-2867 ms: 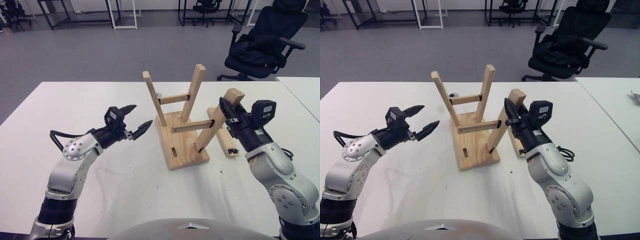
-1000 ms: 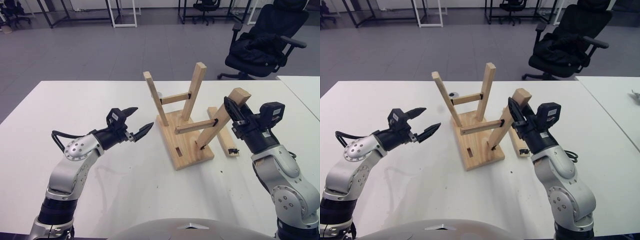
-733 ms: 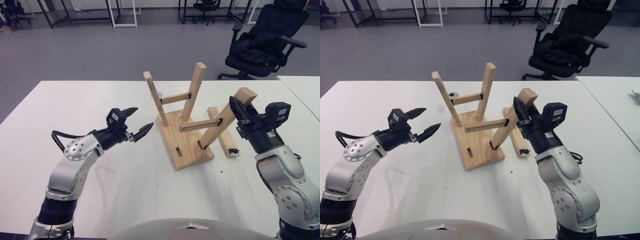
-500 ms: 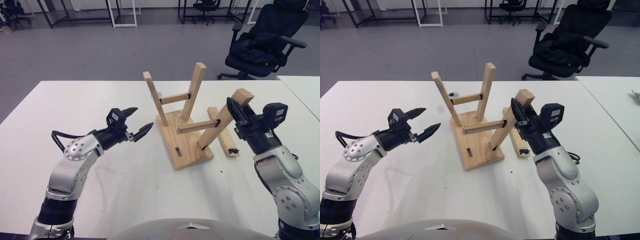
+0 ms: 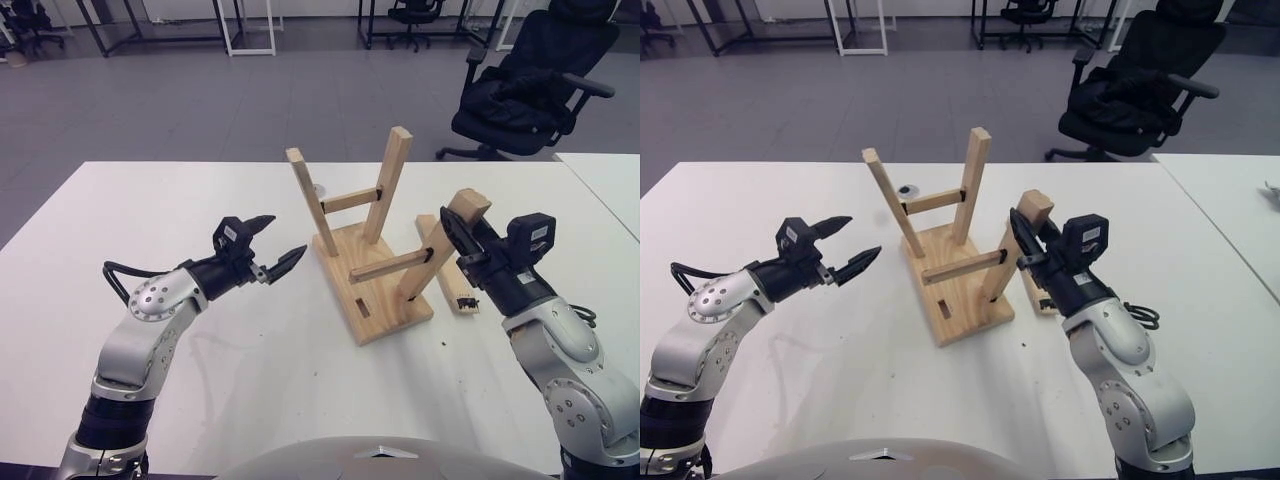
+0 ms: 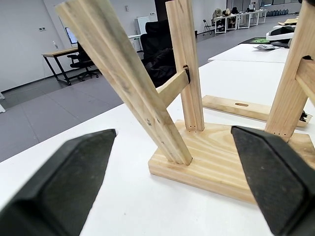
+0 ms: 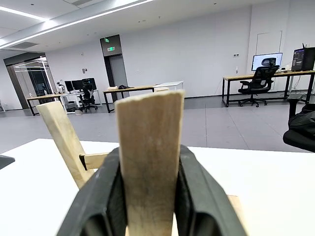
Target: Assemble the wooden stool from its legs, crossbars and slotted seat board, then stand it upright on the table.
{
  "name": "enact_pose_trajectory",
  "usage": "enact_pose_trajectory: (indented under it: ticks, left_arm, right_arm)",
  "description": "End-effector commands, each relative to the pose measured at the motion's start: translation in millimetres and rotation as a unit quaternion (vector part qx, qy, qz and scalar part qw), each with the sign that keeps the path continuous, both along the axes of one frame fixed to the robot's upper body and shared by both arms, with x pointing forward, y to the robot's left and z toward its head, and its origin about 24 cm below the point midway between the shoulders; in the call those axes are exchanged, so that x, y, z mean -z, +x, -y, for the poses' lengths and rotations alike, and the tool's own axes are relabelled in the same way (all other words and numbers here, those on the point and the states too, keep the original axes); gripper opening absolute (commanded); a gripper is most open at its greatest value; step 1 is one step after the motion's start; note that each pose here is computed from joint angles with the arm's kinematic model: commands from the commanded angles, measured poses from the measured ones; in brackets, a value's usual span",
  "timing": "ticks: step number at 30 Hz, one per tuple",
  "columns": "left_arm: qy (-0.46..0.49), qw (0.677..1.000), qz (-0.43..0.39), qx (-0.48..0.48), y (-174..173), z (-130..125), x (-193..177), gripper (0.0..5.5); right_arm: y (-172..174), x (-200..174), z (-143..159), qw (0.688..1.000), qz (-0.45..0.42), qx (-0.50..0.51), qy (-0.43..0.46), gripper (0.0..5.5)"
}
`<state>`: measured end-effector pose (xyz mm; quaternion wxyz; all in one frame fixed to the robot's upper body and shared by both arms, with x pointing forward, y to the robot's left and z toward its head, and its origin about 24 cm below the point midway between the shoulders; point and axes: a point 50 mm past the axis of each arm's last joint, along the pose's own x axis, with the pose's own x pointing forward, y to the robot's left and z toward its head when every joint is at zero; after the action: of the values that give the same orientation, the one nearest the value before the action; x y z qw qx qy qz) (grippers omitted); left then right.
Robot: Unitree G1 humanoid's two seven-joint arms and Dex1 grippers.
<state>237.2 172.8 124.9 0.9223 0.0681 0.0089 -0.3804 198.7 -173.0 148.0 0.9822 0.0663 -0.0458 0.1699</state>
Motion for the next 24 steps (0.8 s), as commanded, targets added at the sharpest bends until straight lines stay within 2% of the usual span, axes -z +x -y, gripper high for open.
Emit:
enact_pose_trajectory:
  ticks: [1,7,10,13,19,24]
  left_arm:
    - [0.014,1.0,-0.004,-0.003,-2,0,2,4.3]
    - [0.017,1.0,-0.007,0.001,-1,1,4,4.3]
    - [0.015,1.0,-0.01,0.002,-3,3,5,4.3]
    - [0.014,1.0,-0.007,0.002,-1,4,5,4.3]
    - [0.015,1.0,-0.004,-0.002,1,3,5,4.3]
    - [0.02,1.0,-0.004,-0.002,1,3,6,4.3]
  right_arm:
    - [-12,52,11,0.992,-0.122,0.021,-0.035,1.04]
    - [-28,98,11,0.963,-0.258,-0.003,-0.075,1.04]
    - [-22,99,0,0.953,-0.293,-0.036,-0.075,1.04]
    - [-21,112,7,0.935,-0.343,-0.031,-0.086,1.04]
    - [-14,115,20,0.928,-0.362,-0.03,-0.081,1.04]
    - [-19,107,5,0.923,-0.365,-0.092,-0.079,1.04]
